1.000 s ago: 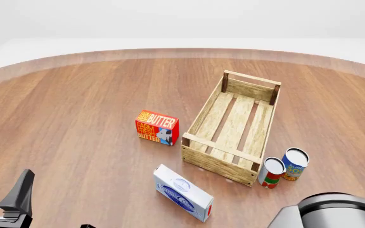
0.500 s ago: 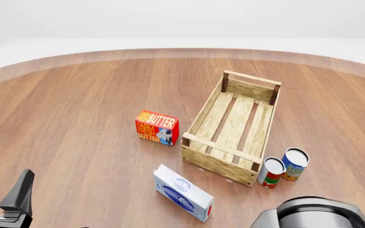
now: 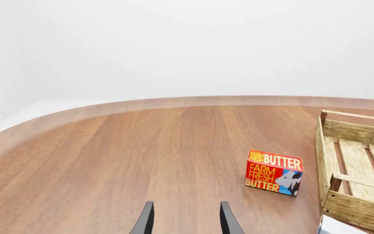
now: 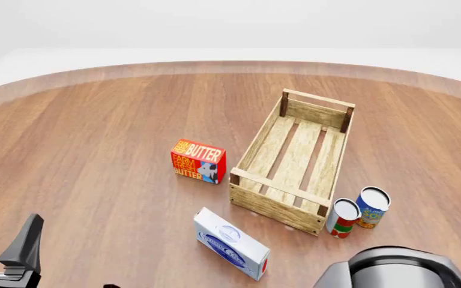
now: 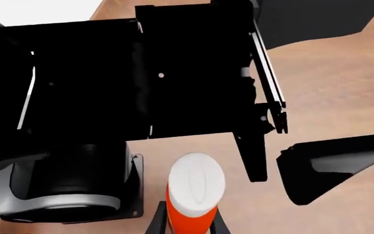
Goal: Pick up the ketchup, and put it in the wooden tray.
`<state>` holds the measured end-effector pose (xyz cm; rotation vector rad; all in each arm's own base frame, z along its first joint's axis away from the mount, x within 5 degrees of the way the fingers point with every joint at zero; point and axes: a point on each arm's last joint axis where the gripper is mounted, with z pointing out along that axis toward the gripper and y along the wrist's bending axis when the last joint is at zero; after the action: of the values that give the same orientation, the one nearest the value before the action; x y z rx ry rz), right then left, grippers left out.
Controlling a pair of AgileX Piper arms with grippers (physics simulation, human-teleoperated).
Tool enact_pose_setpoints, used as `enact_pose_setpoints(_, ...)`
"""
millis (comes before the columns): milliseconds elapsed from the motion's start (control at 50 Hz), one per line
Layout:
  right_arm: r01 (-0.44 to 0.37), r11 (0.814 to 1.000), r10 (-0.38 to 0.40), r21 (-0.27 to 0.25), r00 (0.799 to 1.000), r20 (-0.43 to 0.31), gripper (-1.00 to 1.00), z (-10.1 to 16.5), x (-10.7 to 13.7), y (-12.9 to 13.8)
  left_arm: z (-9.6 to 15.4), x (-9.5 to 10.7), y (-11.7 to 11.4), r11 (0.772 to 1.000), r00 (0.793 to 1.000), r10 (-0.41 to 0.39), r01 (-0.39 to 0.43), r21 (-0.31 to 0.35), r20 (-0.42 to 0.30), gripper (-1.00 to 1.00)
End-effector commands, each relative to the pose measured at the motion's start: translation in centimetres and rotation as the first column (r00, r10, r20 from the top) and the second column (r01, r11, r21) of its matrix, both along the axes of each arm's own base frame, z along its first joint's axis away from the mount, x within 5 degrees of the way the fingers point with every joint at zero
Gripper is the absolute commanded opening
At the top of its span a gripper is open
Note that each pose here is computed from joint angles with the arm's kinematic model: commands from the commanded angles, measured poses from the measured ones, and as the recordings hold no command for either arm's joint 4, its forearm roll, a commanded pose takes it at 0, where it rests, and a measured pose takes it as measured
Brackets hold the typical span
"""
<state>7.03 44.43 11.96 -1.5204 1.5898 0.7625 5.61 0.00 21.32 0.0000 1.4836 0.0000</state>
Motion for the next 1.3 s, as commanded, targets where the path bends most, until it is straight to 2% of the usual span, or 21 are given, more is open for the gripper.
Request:
enact_pose_setpoints(20,0.021,1.0,-0.021,0.007,1.0,0.004,-1.0,0.8,1.0,-0.7,0.0,0.0,0.0,1.0,1.0,0.0,0.0,0.0,0.0,1.0)
enact_pose_setpoints(180,0.034,0.999,-0.034,0.02,0.999,0.006,-1.0,1.6,1.4,-1.6,0.0,0.0,0.0,1.0,1.0,0.0,0.0,0.0,0.0,1.0)
enact_pose_setpoints(360,0.053,0.999,-0.053,0.013,0.999,-0.006,-1.0,1.2,1.8,-2.1,0.0,0.0,0.0,1.0,1.0,0.0,0.0,0.0,0.0,1.0)
enact_pose_setpoints(760,0.153,0.988,-0.153,0.009,0.988,-0.027,-1.0,2.0,5.0,-4.7,0.0,0.0,0.0,1.0,1.0,0.0,0.0,0.0,0.0,1.0)
enact_pose_setpoints(1300,0.207,0.978,-0.207,-0.018,0.978,0.004,-1.0,7.1,7.5,-6.9,0.0,0.0,0.0,1.0,1.0,0.0,0.0,0.0,0.0,1.0)
